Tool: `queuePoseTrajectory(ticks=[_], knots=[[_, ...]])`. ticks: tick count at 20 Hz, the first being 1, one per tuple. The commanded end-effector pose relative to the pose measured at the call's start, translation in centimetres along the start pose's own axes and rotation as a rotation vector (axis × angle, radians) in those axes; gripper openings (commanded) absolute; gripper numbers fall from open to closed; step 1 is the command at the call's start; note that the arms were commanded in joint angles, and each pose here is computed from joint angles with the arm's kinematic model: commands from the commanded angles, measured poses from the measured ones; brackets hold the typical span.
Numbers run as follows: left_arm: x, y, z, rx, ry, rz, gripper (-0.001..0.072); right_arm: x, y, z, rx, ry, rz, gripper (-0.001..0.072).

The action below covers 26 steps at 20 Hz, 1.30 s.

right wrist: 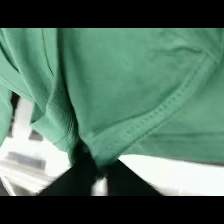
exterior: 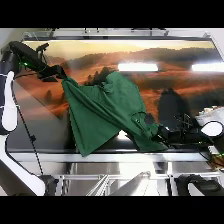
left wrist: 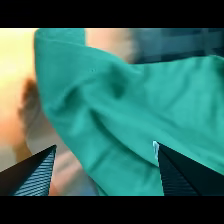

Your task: Fold the shirts.

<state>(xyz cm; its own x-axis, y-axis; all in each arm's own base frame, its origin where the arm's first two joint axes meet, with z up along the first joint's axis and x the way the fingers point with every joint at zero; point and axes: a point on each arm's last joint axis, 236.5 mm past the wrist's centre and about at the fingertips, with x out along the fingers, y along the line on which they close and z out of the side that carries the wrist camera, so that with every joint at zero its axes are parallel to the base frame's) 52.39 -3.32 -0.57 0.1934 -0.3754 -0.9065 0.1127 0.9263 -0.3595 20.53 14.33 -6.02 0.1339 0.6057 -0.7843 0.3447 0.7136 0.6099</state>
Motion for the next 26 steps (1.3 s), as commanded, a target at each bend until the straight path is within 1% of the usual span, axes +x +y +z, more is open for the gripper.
queuePoseTrajectory(ticks=[1,2,3,5,8,10,11,12,14,16,19,20,23,26], knots=[[-2.3,-2.8,-2.2,-0.017,0.034,-0.073,0.0712,-0.3,0.8,2.7,0.003,-0.12,0.033,0.055],[-2.5,-3.3,-4.2,-0.024,0.081,-0.079,0.0712,-0.9,1.4,4.6,-0.018,-0.192,0.04,0.0617],[-2.4,-3.6,-6.3,-0.034,0.131,-0.08,0.0711,-1.9,2.0,6.5,-0.054,-0.262,0.045,0.061],[-2.2,-4.0,-11.6,-0.079,0.228,-0.099,0.0711,-4.8,2.8,10.5,-0.108,-0.35,0.048,0.0486],[-1.0,-3.9,-19.8,-0.16,0.296,-0.108,0.0711,-9.0,1.4,16.1,-0.086,-0.355,0.043,0.0488],[-0.2,-4.1,-24.2,-0.229,0.268,-0.113,0.071,-10.6,-0.4,18.9,-0.046,-0.335,0.049,0.0492],[0.0,-4.7,-25.5,-0.268,0.233,-0.139,0.071,-10.8,-1.1,19.6,-0.045,-0.314,0.052,0.0546],[0.3,-5.8,-26.1,-0.32,0.173,-0.188,0.071,-10.7,-1.7,20.0,-0.053,-0.29,0.055,0.063],[0.9,-7.9,-26.6,-0.401,0.067,-0.273,0.071,-9.8,-2.2,20.1,-0.112,-0.252,0.05,0.0634],[2.1,-8.0,-27.8,-0.429,0.027,-0.253,0.071,-8.5,-1.9,19.8,-0.193,-0.219,0.043,0.0634],[3.7,-9.9,-31.4,-0.449,0.136,-0.26,0.0707,-7.5,-0.9,19.6,-0.264,-0.206,0.035,0.0633],[4.2,-10.7,-32.7,-0.452,0.187,-0.261,0.0693,-7.2,-0.6,19.5,-0.273,-0.204,0.033,0.0634],[6.5,-12.0,-37.2,-0.462,0.346,-0.237,0.0693,-6.9,-0.2,19.2,-0.286,-0.193,0.035,0.0634],[8.7,-11.9,-38.5,-0.453,0.394,-0.19,0.0692,-6.7,-0.1,18.7,-0.288,-0.173,0.041,0.0633]])
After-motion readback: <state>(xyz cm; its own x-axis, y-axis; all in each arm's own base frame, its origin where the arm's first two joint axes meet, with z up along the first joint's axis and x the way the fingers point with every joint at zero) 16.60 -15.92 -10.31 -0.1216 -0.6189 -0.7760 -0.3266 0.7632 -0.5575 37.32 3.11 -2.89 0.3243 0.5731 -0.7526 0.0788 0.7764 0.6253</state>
